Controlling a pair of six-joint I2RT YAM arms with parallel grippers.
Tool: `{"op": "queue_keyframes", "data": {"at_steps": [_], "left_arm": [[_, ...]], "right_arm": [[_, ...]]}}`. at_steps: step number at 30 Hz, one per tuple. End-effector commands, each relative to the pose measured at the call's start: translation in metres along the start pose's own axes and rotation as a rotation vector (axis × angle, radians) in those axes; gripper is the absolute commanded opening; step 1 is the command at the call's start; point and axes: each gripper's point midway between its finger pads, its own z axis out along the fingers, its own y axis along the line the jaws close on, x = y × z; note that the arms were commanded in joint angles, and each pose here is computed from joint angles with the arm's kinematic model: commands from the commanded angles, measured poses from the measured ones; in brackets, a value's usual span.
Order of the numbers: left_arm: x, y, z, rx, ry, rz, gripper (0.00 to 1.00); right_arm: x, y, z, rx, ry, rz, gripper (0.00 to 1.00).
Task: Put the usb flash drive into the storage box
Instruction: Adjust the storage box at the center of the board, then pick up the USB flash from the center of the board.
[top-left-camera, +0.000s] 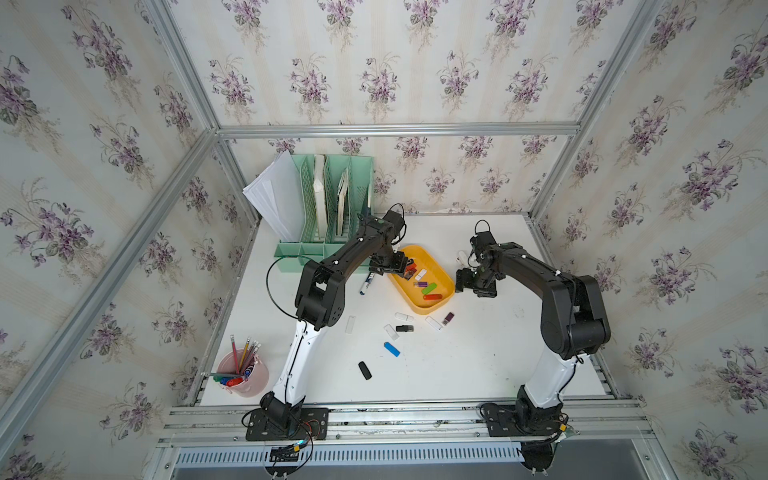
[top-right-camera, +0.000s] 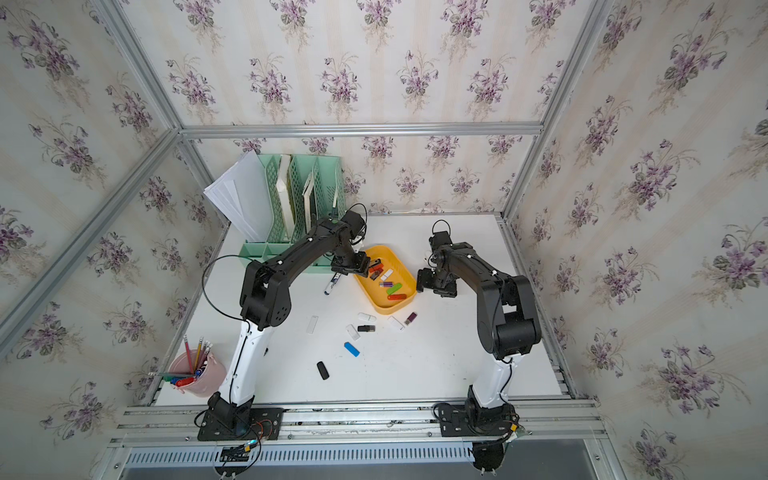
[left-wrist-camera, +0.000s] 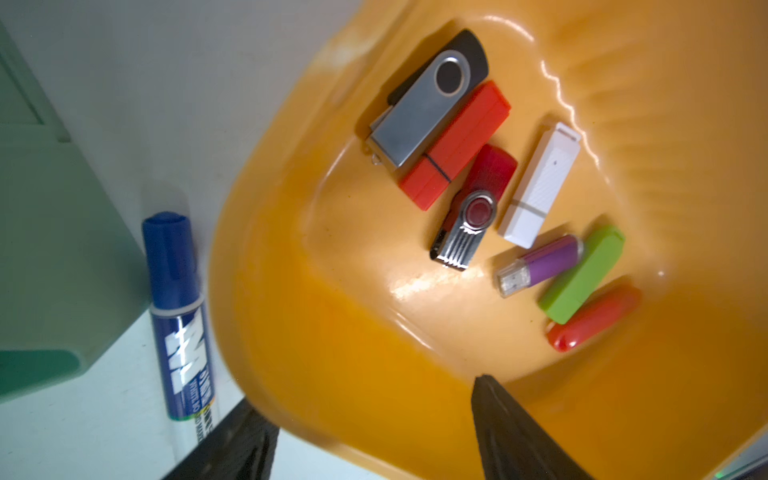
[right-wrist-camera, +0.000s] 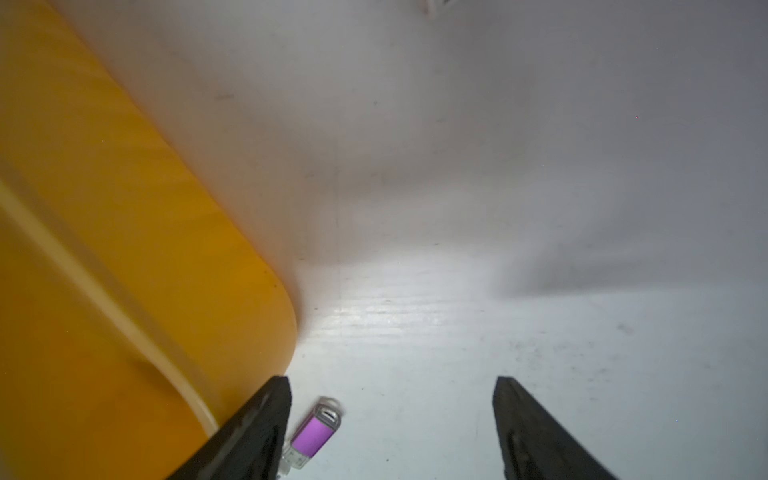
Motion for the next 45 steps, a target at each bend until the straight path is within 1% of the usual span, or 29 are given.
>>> {"op": "queue_keyframes", "data": {"at_steps": [1,9,11,14,16,19,21,23,25,28,29,31,35,40,45], "left_arm": [[-0.003,-0.004,-0.001,0.024,0.005,-0.002,0.77],[-0.028,-0.011,-0.002,0.071,-0.056,0.009,0.77],[-0.033,-0.012,-0.002,0.084,-0.065,0.004,0.77],[-0.037,-0.016,-0.003,0.1,-0.071,0.003,0.77],[-0.038,-0.016,-0.012,0.102,-0.081,0.003,0.77],[-0.035,-0.012,-0.035,0.086,-0.105,0.007,0.78],[-0.025,-0.006,-0.051,0.068,-0.109,0.002,0.79],[-0.008,0.005,-0.062,0.033,-0.099,-0.002,0.79],[0.014,0.015,-0.067,0.002,-0.083,-0.004,0.79],[0.053,0.033,-0.066,-0.041,-0.046,-0.013,0.79],[0.062,0.037,-0.068,-0.055,-0.047,-0.017,0.79],[0.089,0.05,-0.06,-0.092,-0.004,-0.029,0.78],[0.125,0.069,-0.047,-0.139,0.039,-0.07,0.78],[0.149,0.081,-0.031,-0.167,0.061,-0.098,0.75],[0.159,0.09,-0.022,-0.202,0.073,-0.099,0.73]], "right_arm": [[0.008,0.011,0.0,-0.035,0.012,-0.02,0.82],[0.036,0.029,0.004,-0.074,0.067,-0.059,0.82],[0.04,0.036,0.003,-0.09,0.07,-0.072,0.82],[0.041,0.038,-0.001,-0.075,0.066,-0.074,0.82],[0.04,0.034,-0.006,-0.048,0.05,-0.058,0.82],[0.039,0.027,-0.018,-0.017,0.012,-0.014,0.82],[0.045,0.024,-0.021,-0.012,0.003,0.014,0.82],[0.052,0.021,-0.019,-0.004,-0.006,0.035,0.79],[0.059,0.021,-0.015,-0.005,-0.01,0.046,0.76],[0.066,0.022,-0.009,0.006,-0.024,0.056,0.71],[0.068,0.023,-0.008,0.005,-0.028,0.062,0.71],[0.072,0.024,-0.005,0.003,-0.035,0.069,0.7],[0.08,0.026,-0.001,0.013,-0.035,0.068,0.69],[0.087,0.027,0.005,0.025,-0.036,0.075,0.67],[0.087,0.026,0.008,0.048,-0.06,0.088,0.63]]}}
